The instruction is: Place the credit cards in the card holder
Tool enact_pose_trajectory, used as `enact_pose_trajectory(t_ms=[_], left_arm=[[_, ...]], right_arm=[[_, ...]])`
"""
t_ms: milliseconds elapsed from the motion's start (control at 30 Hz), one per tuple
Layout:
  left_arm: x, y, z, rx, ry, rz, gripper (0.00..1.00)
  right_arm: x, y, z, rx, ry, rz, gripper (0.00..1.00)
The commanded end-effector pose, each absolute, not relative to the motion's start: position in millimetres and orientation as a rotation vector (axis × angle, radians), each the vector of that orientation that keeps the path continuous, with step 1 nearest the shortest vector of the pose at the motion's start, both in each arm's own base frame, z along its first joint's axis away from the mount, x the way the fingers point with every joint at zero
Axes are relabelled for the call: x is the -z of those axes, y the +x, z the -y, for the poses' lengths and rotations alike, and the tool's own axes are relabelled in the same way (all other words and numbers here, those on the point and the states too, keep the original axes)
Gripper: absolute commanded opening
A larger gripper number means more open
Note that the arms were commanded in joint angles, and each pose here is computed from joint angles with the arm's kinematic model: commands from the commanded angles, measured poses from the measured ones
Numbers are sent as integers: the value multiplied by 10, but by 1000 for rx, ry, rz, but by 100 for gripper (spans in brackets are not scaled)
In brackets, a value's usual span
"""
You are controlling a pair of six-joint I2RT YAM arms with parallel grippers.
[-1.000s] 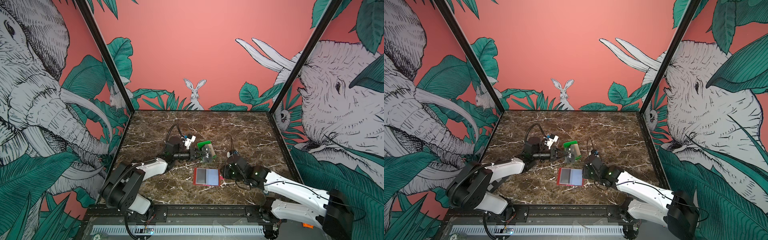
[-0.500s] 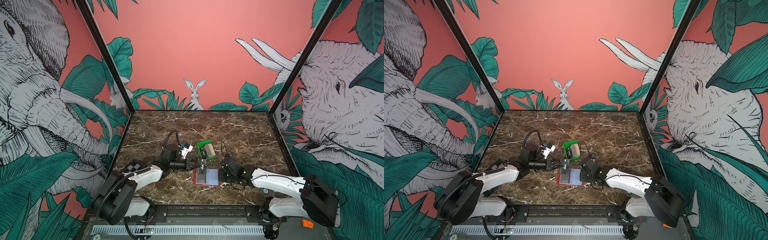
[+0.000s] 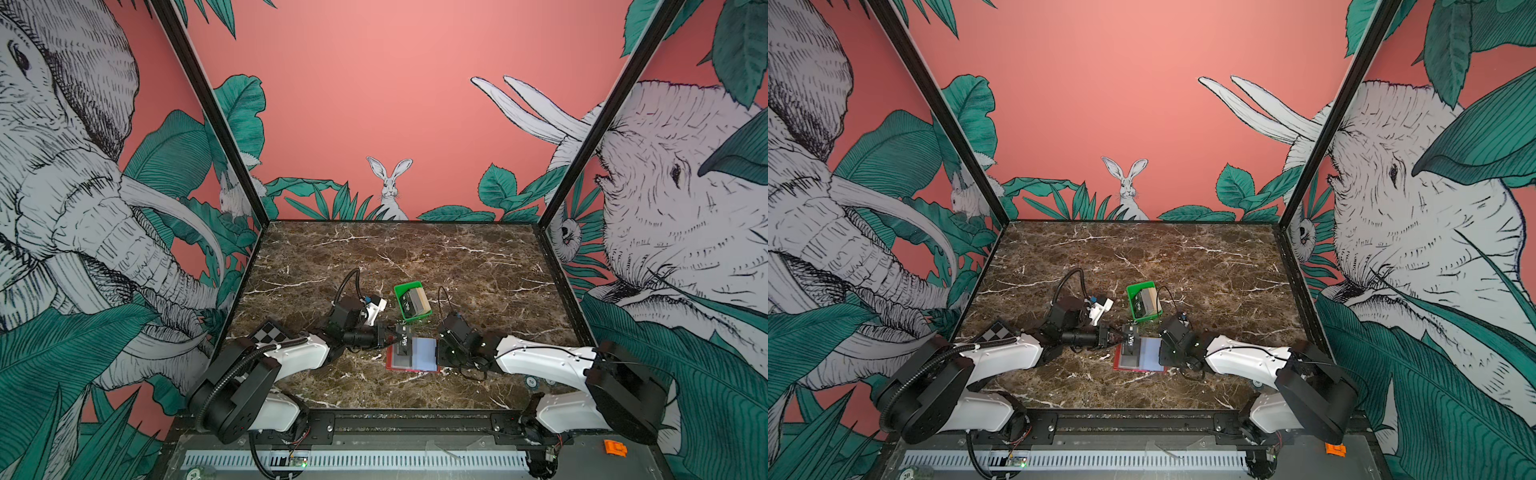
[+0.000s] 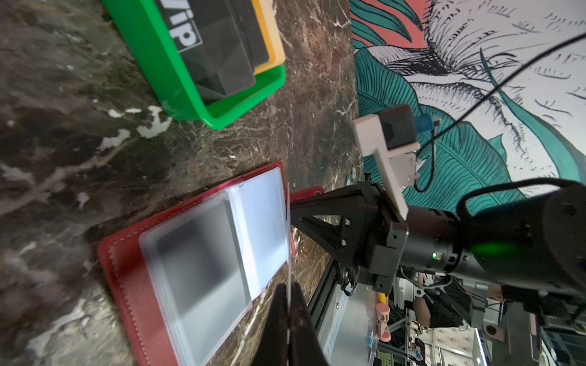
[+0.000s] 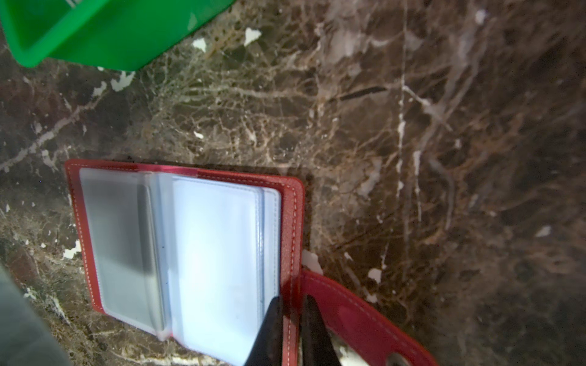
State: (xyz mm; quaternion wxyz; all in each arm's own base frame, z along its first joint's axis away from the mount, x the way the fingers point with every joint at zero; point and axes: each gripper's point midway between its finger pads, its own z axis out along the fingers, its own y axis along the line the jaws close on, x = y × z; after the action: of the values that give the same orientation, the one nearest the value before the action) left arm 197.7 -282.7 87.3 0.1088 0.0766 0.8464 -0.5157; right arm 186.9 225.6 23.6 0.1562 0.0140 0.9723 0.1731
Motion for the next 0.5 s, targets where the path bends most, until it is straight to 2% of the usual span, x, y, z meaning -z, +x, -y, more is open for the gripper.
enact_pose_trajectory(t_ms=[0, 467], left_arm=[[-810, 1983, 2851, 1516, 200, -2486, 2], [-541, 1938, 2902, 1477, 185, -2569, 1]], right_arm=[[-185, 1846, -2185, -446, 40, -2791, 13], [-170, 1857, -2164, -423, 38, -2791, 13]])
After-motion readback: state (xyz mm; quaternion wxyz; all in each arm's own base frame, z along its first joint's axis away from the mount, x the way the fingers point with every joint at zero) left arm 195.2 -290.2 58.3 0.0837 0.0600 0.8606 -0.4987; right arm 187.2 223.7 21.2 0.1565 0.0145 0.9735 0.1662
